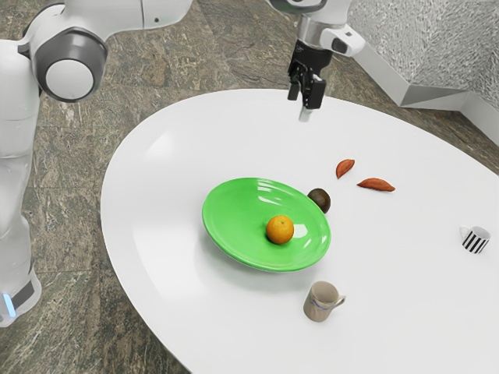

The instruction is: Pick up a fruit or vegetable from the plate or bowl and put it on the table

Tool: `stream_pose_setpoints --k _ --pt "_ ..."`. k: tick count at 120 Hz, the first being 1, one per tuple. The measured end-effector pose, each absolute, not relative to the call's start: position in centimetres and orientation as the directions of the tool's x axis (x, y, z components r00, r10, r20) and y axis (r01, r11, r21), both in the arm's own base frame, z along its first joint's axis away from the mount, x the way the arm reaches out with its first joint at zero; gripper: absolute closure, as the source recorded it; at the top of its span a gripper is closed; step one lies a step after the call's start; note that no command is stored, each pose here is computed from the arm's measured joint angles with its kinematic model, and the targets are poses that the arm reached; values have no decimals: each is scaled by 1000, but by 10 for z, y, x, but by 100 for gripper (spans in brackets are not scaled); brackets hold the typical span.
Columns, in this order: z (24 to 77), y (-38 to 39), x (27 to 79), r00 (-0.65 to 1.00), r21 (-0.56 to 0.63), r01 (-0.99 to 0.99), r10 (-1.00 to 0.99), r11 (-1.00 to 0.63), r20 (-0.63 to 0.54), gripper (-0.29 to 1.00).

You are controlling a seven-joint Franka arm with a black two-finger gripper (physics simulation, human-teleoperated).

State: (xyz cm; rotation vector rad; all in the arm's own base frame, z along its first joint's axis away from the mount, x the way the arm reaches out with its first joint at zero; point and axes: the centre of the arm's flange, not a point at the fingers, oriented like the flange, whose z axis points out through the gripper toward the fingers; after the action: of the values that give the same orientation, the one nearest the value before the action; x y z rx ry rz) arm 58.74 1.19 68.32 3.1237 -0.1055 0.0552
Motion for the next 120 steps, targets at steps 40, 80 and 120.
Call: stream_pose_setpoints --k 40,80,120 --pt "740 11 571 988 -4 -88 -88 -996 130 0" --pt "720 -61 441 967 -2 -254 -254 -967 12 0" --pt "678 -96 466 945 -62 -328 -328 -943 -12 0"
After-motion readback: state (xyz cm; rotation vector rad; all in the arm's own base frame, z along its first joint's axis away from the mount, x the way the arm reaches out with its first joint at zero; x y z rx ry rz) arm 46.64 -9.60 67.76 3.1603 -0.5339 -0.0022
